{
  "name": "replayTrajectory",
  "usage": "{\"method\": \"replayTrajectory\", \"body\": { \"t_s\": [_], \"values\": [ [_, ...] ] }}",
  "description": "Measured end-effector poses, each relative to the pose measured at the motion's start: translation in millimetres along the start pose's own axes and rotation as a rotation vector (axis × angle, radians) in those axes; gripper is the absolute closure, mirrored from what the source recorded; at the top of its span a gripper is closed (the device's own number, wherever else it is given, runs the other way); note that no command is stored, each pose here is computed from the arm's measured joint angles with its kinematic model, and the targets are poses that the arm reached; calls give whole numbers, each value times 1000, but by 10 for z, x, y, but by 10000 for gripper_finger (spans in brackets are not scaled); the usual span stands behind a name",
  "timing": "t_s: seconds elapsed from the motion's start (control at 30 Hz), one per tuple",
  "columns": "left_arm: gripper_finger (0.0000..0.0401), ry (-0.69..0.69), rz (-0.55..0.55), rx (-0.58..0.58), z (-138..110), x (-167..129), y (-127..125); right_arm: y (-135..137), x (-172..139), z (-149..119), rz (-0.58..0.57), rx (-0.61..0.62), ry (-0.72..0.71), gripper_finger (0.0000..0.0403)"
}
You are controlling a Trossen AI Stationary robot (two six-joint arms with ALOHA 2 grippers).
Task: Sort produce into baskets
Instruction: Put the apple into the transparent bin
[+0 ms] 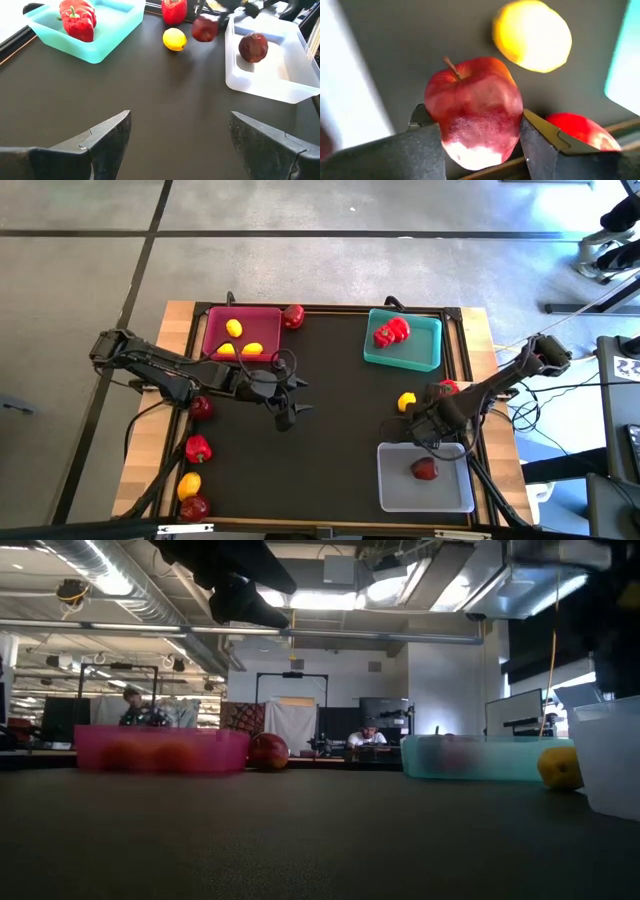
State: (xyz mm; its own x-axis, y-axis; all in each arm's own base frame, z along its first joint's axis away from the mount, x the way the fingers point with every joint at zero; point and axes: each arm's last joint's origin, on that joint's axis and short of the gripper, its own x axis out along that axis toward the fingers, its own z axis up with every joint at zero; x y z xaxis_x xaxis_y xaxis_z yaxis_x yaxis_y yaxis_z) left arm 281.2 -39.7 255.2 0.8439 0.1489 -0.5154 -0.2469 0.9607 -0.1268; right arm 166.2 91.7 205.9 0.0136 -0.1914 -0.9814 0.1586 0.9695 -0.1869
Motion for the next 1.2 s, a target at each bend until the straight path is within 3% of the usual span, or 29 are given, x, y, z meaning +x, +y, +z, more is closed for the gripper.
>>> {"method": "replayTrajectory", "body": {
  "t_s": [0.27,0.43,0.63,0.87,1.1,1.2],
  "values": [
    [75,0,0,16,0,0,0,236,-440,49,167,-11,-108,267],
    [75,0,0,19,0,0,0,395,-716,-19,176,3,-264,268],
    [75,0,0,19,0,-1,0,651,-834,-101,270,5,-471,268],
    [75,0,-1,19,0,-2,-2,836,-665,-186,320,67,-636,268],
    [75,0,-1,19,-1,-1,-2,927,-327,-202,448,121,-636,267],
    [75,0,-1,19,-1,-2,-2,919,-212,-225,449,119,-621,265]
  ]
}}
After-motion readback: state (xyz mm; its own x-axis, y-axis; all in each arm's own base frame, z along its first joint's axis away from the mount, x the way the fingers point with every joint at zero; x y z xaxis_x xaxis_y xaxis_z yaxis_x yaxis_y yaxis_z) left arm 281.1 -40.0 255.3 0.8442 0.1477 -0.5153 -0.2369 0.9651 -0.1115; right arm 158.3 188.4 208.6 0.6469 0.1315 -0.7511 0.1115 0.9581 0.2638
